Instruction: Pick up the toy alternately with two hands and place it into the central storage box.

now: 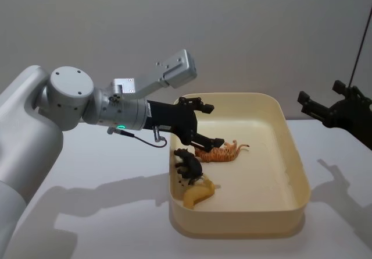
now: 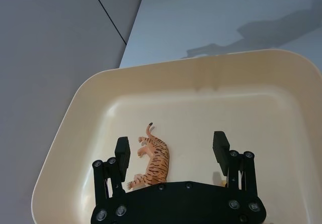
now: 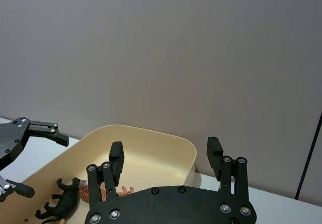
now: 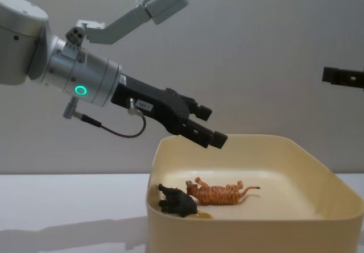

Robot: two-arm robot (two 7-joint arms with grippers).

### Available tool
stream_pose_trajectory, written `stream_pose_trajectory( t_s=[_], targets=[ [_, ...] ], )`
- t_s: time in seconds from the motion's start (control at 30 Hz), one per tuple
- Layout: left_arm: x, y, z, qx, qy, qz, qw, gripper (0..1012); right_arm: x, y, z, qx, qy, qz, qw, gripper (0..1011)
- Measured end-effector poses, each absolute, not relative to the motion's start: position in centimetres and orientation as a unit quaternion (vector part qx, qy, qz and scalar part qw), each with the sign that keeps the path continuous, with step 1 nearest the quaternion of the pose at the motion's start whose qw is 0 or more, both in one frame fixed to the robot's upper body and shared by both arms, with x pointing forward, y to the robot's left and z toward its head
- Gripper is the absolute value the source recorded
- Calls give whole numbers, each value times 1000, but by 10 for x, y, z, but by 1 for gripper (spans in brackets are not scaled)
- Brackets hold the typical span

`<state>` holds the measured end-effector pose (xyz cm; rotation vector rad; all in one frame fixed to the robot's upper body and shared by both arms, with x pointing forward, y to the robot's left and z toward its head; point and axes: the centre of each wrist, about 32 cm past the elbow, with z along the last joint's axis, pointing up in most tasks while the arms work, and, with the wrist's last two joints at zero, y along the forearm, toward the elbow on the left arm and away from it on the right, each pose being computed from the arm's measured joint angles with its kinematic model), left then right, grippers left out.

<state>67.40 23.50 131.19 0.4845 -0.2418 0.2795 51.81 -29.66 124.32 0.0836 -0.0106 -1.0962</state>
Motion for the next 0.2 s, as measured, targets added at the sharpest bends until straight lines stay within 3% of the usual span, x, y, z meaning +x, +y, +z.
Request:
stream_pose_trajectory(
  t_s=[0.2],
  targets=[
    [675,234,1312,241,-120,134,954,1001,518,-297,1243,40,-5,-521,853,1001]
  ],
)
